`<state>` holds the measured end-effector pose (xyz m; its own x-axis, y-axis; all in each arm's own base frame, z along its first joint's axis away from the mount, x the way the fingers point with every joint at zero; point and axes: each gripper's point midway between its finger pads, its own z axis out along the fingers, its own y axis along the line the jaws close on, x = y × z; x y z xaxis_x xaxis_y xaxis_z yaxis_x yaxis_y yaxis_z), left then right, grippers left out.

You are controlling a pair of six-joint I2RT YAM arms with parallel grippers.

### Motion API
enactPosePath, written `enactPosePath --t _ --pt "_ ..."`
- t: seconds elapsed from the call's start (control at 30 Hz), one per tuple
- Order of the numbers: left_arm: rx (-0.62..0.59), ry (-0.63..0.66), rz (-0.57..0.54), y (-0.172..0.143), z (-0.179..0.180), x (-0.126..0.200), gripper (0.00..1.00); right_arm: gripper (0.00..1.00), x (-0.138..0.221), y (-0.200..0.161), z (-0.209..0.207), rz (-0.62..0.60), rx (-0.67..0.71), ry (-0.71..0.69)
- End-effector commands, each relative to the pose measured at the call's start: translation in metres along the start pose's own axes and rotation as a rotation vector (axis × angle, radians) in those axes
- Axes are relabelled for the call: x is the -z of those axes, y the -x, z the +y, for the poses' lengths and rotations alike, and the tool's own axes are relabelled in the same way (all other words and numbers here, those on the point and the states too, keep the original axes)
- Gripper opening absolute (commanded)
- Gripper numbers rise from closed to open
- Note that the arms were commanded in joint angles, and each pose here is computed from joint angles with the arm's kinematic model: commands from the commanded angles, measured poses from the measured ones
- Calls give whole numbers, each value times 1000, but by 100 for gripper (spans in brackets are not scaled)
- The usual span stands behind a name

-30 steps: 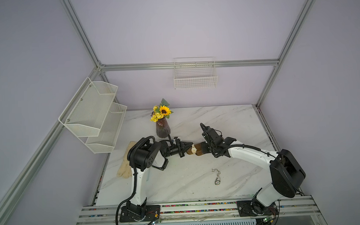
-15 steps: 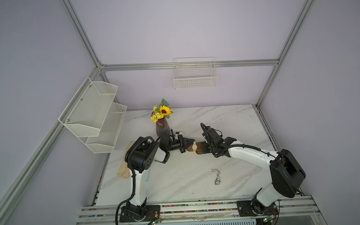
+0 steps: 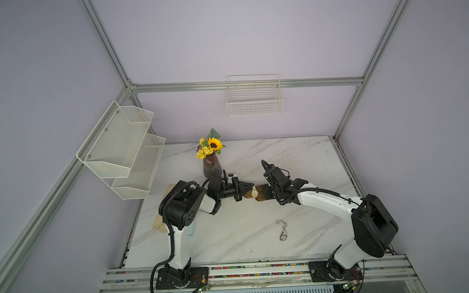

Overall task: Place watch on stand
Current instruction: Place the watch on the stand.

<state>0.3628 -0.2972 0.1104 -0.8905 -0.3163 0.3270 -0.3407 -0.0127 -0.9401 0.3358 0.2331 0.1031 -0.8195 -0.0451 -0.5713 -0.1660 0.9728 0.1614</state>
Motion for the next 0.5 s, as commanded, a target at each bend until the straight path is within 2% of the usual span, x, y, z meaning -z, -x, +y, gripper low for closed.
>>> enactPosePath --t 0.0,0.27,0.47 --pt "19 45 -10 -1 17 1 3 0 -16 -56 -23 178 19 -76" --pt "-2 14 8 13 -2 -13 3 0 -14 -60 -25 184 12 -78" --pt "-17 35 8 14 -1 -14 5 0 -15 -60 -25 185 9 -78"
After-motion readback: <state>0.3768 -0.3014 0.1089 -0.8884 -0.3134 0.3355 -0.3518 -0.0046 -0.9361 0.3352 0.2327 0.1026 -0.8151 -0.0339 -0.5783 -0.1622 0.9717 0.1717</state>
